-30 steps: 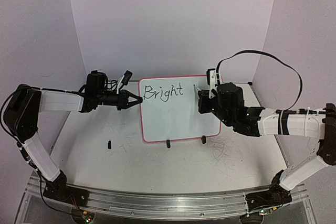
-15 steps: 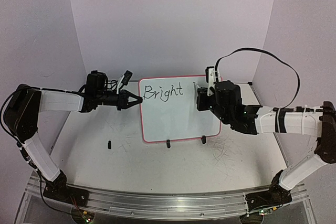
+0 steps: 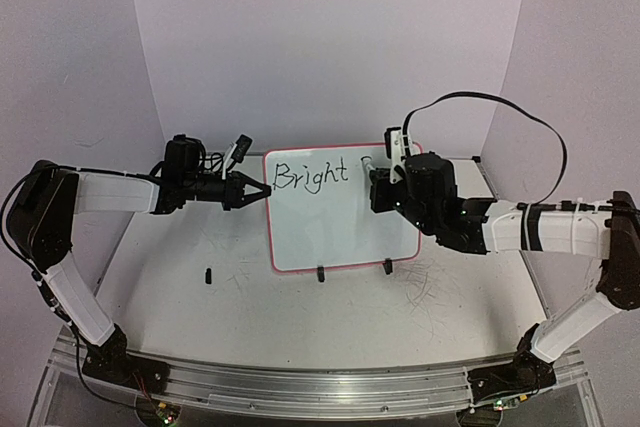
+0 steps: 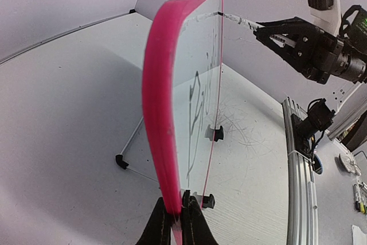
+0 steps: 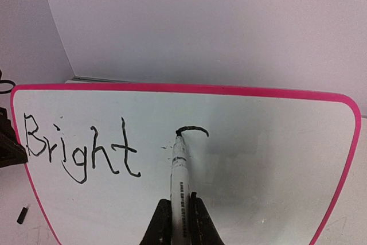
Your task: Write a sentence on the whiteboard
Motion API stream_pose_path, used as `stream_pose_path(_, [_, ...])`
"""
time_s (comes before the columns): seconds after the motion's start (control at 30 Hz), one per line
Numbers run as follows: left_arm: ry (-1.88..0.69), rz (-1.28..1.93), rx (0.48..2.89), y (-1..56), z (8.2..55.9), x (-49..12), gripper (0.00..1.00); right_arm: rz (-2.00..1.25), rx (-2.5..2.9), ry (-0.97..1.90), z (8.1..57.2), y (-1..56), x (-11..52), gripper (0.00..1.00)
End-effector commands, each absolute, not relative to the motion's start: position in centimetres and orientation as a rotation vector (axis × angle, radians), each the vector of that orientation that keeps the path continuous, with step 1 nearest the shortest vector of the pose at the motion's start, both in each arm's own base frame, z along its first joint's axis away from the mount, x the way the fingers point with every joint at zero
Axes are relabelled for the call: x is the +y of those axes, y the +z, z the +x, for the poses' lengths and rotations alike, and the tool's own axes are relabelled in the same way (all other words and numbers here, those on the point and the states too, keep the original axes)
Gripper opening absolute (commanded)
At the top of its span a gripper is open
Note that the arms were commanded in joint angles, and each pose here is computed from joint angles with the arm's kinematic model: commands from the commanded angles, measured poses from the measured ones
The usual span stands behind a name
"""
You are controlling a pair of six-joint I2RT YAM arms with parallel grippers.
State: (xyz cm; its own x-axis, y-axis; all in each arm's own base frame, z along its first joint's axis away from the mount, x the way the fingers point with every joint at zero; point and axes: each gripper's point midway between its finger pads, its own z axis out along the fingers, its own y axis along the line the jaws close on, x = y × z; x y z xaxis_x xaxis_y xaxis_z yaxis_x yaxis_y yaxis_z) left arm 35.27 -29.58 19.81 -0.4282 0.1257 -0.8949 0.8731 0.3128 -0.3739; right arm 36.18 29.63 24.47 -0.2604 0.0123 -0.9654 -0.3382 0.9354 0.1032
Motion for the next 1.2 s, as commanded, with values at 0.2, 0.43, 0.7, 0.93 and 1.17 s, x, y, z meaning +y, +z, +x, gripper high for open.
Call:
stream_pose_path(0.2, [-1.080,0.931,1.635,23.3,35.9,-29.3,0.00,-0.213,1.847,0.345,35.6,24.0,28.6,0.00])
stream_pose_path(0.43, [-1.080,0.931,1.634,23.3,35.9,-29.3,0.00,-0.208,1.884,0.350,34.9,22.7,28.1,0.00])
stream_pose_path(0.7, [-1.081,0.931,1.633,23.4,35.8,-29.3,0.00,-0.234,1.934,0.376,33.7,20.8,28.7,0.00])
stream_pose_path(0.93, [-1.081,0.932,1.633,23.3,35.8,-29.3,0.00,-0.258,1.940,0.403,33.2,20.8,29.8,0.00])
stream_pose_path(1.17, [-1.079,0.930,1.636,23.3,35.9,-29.2,0.00,-0.220,1.831,0.459,33.3,25.1,29.7,0.00])
